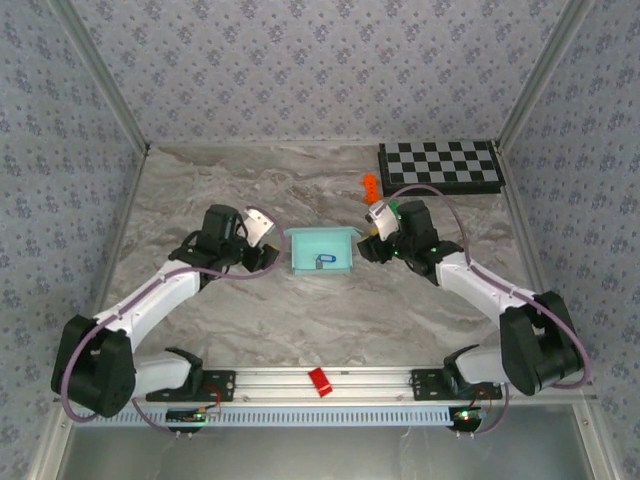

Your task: Fold the paper box

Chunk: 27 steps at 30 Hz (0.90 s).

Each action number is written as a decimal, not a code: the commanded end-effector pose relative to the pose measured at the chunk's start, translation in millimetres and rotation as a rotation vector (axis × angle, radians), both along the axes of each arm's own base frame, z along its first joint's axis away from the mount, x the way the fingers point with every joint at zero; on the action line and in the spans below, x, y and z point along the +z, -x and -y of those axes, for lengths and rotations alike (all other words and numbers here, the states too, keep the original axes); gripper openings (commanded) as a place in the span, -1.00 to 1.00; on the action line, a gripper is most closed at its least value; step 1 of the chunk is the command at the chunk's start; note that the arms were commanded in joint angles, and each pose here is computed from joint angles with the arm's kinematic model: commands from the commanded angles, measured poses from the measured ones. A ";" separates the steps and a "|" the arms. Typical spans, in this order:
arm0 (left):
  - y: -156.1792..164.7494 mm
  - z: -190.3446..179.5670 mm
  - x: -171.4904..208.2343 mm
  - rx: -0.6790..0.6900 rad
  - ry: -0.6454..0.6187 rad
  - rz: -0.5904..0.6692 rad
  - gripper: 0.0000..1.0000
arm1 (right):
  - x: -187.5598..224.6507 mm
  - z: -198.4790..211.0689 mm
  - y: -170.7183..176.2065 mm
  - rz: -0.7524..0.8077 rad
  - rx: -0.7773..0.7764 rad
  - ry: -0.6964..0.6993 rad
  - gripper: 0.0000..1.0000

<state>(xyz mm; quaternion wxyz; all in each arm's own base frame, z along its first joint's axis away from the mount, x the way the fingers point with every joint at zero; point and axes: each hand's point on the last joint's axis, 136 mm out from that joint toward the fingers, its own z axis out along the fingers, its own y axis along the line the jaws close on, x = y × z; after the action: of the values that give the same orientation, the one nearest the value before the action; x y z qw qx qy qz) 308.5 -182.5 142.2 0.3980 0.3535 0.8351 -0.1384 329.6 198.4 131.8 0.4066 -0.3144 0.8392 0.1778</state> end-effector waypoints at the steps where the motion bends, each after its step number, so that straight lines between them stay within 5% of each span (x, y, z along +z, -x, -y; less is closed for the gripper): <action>1: -6.7 16.0 10.9 -0.101 0.033 0.067 0.20 | 4.8 -11.2 -5.4 0.029 0.047 -0.002 -0.02; 27: -44.1 43.2 3.2 -0.068 0.147 -0.009 -0.03 | -2.8 -28.9 -22.3 -0.024 0.024 -0.048 -0.24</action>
<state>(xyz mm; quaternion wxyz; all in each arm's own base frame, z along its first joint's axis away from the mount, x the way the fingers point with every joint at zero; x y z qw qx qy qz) 344.6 -218.4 130.1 0.3985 0.3562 0.8223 -0.1953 348.2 218.0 118.4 0.3958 -0.3139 0.8422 0.1884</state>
